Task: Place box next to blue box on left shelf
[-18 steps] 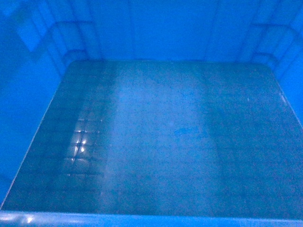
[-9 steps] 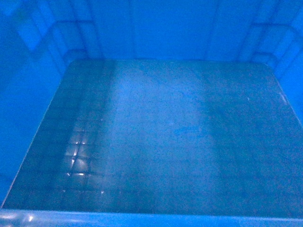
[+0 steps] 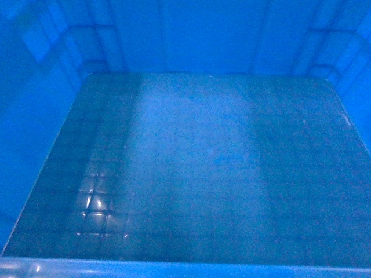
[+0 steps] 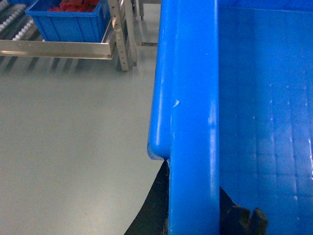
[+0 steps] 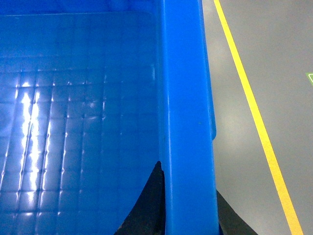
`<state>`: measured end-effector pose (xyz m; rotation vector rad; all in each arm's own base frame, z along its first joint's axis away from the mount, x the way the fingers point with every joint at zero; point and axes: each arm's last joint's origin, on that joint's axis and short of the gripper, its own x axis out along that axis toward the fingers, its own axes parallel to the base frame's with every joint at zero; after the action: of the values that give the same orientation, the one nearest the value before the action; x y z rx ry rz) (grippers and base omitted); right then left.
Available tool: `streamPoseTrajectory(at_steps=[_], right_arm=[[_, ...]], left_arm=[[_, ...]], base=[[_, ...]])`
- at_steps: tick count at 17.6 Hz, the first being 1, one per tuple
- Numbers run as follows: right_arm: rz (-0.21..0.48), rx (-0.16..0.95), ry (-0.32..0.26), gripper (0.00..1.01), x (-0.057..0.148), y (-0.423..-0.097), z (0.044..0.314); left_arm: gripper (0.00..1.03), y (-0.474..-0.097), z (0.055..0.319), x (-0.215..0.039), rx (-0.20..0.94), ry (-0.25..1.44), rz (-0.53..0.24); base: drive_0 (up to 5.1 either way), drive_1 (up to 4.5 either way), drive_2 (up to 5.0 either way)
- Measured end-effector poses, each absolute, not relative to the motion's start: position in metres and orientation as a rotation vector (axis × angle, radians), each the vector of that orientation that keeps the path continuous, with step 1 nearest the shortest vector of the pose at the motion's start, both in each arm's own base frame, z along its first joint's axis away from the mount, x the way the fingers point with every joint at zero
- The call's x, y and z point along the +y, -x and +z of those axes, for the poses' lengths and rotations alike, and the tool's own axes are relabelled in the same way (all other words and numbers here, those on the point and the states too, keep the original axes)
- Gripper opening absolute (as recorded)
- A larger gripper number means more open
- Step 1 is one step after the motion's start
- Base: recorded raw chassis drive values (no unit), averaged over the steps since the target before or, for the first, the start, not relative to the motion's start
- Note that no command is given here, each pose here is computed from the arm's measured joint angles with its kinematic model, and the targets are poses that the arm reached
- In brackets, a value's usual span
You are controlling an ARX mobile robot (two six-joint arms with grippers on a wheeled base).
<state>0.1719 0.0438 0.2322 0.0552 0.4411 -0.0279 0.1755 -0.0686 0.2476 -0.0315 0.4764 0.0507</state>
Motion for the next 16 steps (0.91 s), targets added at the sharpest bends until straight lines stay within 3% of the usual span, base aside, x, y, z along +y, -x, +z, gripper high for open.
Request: streamPoseTrajectory(at_steps=[16], right_arm=[[-0.028,0.444,-0.054,0.09,0.0437,-0.1717,0.2319]], left_arm=[[0.08,-0.1752,0.2475,-0.0684,0.480,0.030,0.052]], base=[[0.0,4.20,-4.2]])
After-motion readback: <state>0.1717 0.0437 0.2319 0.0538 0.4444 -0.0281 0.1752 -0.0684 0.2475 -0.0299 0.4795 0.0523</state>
